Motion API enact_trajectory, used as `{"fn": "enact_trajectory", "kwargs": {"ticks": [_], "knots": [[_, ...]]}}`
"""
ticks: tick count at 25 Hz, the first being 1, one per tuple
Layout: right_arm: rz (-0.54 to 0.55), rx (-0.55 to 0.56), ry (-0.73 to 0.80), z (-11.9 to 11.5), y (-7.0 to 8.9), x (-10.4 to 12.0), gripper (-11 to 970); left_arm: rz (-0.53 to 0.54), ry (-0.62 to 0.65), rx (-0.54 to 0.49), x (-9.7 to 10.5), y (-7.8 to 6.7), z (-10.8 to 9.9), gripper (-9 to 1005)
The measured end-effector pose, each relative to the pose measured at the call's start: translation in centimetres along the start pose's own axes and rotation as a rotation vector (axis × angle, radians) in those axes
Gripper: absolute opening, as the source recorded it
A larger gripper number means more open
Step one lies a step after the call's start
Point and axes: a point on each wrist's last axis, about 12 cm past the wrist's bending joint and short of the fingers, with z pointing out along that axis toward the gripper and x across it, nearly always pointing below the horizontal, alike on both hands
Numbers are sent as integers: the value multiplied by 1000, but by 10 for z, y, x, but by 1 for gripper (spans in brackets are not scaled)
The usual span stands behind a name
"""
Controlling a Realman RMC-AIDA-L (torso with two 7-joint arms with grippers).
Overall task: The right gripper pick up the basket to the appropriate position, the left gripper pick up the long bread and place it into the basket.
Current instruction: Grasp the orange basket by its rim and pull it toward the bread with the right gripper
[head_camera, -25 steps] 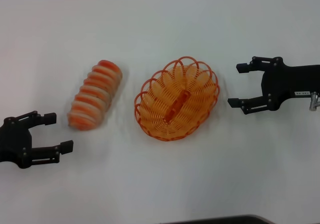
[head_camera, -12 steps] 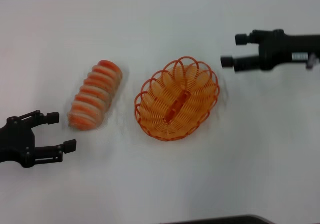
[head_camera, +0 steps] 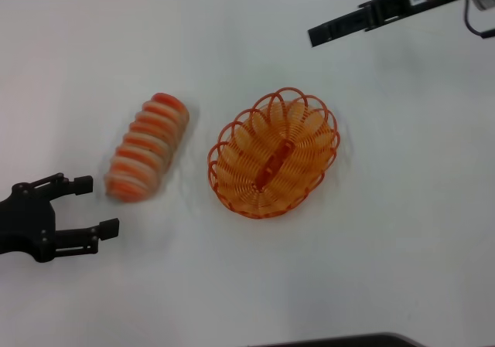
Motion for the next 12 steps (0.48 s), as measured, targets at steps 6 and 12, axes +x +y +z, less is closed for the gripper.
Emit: {"fn": "enact_trajectory", "kwargs": {"ticks": [6, 12], "knots": [[-133, 80, 200, 26, 31, -28, 939, 5, 1, -1, 0, 0, -1, 933], [-211, 95, 312, 46, 47, -28, 928, 8, 5, 3, 0, 0, 0, 933]]}}
